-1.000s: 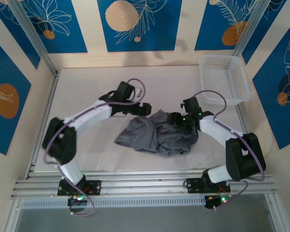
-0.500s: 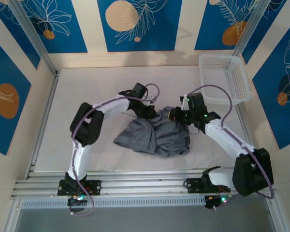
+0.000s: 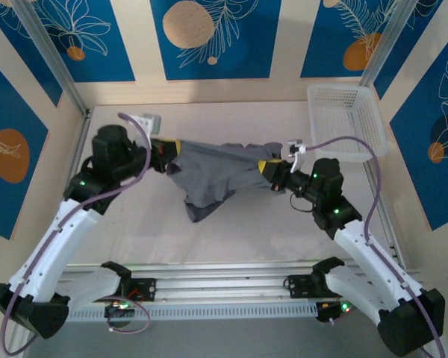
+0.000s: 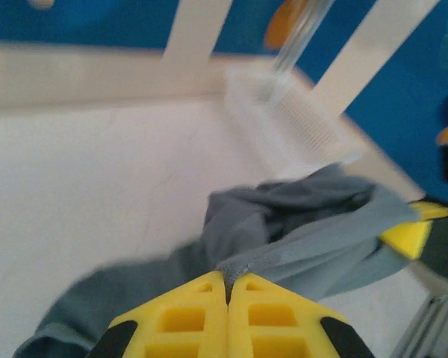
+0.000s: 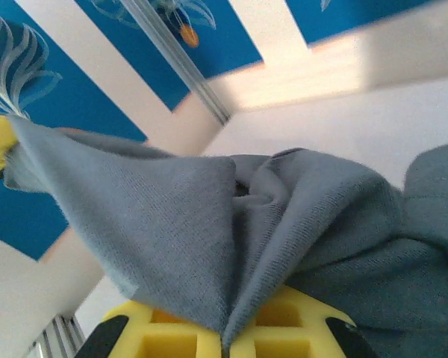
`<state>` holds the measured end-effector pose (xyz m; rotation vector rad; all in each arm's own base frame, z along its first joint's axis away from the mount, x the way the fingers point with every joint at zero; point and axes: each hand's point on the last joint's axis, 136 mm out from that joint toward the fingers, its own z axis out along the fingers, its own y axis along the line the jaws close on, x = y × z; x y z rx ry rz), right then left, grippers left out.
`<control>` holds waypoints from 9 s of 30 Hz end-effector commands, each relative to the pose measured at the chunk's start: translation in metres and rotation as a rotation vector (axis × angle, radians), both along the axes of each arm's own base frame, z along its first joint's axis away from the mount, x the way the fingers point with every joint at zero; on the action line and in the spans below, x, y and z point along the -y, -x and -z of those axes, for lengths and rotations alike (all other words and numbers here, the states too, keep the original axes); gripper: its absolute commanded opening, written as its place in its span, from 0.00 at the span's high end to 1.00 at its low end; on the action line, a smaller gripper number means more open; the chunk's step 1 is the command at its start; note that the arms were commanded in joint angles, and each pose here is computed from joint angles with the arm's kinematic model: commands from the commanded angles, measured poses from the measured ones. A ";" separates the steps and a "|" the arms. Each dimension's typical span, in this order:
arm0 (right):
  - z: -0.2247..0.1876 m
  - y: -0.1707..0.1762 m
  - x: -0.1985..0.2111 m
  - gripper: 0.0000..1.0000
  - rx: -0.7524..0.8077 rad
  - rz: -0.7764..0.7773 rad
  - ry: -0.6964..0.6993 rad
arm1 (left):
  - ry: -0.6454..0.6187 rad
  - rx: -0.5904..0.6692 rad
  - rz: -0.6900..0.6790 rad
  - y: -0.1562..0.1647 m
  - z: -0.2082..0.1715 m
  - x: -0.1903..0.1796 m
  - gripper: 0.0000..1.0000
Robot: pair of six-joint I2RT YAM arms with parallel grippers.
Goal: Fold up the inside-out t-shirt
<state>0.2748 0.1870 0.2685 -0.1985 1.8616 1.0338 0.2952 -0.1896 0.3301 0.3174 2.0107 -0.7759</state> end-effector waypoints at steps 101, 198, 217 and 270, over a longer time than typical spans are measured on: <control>-0.036 0.116 -0.106 1.00 0.077 -0.831 -0.152 | -0.164 -0.381 0.158 0.001 0.177 0.040 0.81; -0.044 0.039 -0.084 1.00 -0.153 -0.483 -0.202 | 0.145 -0.342 0.199 -0.014 0.060 0.051 0.52; -0.044 0.037 -0.099 1.00 -0.210 -0.501 -0.230 | 0.122 -0.438 0.111 0.022 0.088 0.086 0.36; -0.020 -0.002 -0.102 1.00 -0.235 -0.384 -0.030 | 0.054 -0.435 0.052 0.069 0.131 0.015 1.00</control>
